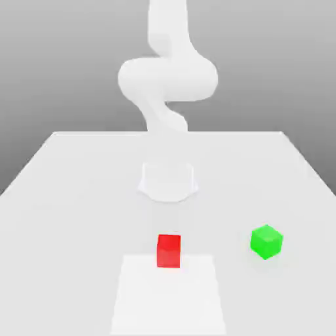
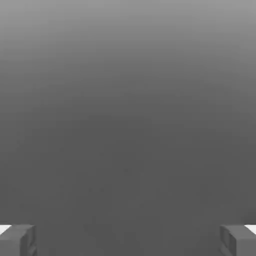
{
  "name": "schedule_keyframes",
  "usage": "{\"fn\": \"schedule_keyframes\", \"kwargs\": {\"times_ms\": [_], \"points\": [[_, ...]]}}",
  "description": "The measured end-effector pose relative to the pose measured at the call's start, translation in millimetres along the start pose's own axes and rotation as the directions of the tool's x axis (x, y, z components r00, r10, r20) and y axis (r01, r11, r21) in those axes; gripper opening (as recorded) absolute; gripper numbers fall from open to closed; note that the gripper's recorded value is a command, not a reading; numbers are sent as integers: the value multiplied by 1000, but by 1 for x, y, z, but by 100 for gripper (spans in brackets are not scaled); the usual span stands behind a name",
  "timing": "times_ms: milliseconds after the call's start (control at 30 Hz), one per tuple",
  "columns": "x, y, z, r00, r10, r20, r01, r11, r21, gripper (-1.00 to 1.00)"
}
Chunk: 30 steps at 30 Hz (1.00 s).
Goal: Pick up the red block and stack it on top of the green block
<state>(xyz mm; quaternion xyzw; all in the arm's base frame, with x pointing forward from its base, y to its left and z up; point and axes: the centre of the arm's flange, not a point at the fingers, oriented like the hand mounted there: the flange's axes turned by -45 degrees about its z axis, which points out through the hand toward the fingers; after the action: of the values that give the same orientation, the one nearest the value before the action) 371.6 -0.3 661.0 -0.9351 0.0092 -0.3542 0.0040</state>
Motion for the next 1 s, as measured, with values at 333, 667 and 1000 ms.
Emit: {"fn": "schedule_keyframes", "kwargs": {"times_ms": [333, 667, 1000], "points": [[-141, 2, 209, 932, 23, 362, -20, 1000, -13, 0], [-352, 5, 324, 753, 43, 656, -24, 999, -39, 0], [-382, 6, 350, 749, 45, 661, -24, 999, -40, -100]]}}
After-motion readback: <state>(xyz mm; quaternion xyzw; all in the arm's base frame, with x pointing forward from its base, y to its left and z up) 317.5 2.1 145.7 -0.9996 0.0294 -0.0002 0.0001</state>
